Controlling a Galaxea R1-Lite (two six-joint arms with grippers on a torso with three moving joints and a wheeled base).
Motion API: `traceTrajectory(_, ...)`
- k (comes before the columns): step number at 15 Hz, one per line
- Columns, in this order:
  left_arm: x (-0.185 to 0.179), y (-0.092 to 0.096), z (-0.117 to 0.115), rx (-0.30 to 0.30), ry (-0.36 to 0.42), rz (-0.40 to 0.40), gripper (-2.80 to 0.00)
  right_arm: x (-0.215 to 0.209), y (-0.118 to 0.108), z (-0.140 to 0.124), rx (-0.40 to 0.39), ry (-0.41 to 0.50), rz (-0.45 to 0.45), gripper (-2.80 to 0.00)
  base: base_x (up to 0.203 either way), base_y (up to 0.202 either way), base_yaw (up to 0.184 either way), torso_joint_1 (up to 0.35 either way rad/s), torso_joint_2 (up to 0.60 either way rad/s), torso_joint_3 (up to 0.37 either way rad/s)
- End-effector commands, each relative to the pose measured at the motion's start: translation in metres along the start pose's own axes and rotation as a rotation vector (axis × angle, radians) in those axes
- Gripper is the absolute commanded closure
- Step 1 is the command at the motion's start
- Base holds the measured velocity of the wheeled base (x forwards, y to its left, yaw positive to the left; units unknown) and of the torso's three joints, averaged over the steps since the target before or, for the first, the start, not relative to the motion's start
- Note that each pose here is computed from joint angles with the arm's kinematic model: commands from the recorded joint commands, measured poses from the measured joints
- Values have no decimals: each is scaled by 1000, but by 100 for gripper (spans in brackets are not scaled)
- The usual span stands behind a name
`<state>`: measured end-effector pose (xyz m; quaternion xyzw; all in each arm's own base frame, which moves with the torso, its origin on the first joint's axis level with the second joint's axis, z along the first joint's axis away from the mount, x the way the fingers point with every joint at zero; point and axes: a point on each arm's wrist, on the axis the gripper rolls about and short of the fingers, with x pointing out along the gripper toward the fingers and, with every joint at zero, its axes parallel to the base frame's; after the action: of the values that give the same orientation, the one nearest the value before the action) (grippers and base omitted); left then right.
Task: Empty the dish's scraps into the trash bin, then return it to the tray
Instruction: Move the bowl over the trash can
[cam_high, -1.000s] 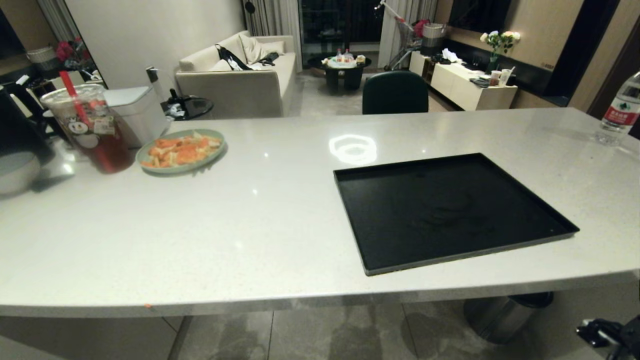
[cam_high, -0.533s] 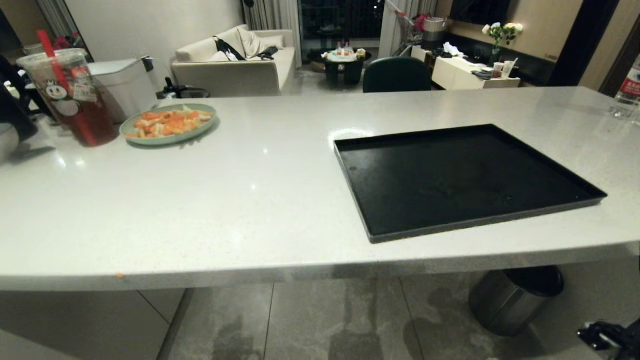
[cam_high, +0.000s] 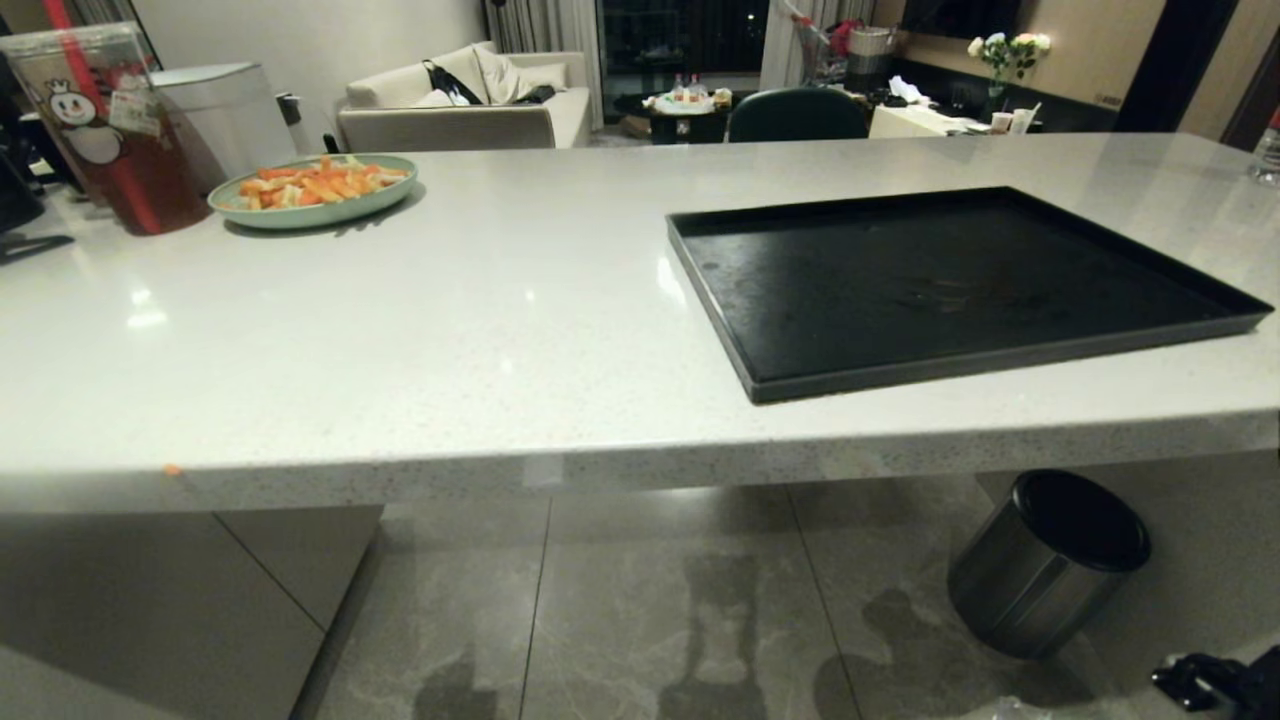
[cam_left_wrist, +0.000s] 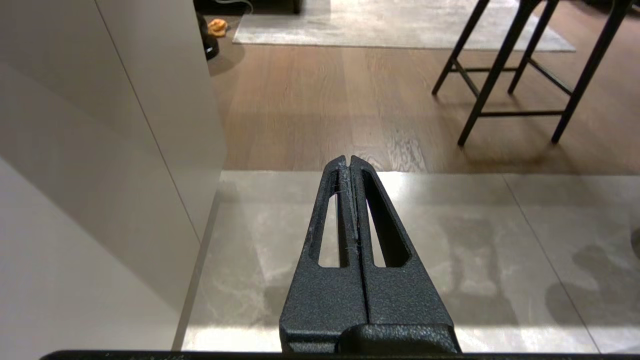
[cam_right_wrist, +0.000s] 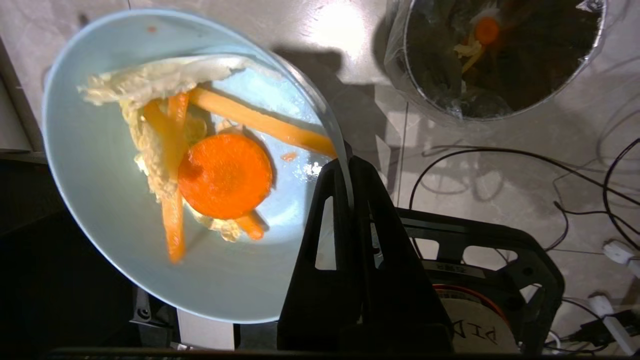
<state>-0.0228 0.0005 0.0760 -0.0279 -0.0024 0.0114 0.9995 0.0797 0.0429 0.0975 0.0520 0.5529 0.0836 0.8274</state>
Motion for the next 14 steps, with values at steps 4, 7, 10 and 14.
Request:
traceTrajectory(4,0,0,0,-1,1,0,0,2,-1,-3,0,15,-7,0,0,0,0,0,0,0)
traceTrajectory(7,0,0,0,-1,1,0,0,1,0,1,2,4,-2,0,0,0,0,0,0,0)
traceTrajectory(10,0,0,0,-1,1,0,0,2,0,1,-2,-3,-1,0,0,0,0,6,109,126)
traceTrajectory(14,0,0,0,-1,1,0,0,2,1,1,-5,-1,-1,0,0,0,0,2,8,9)
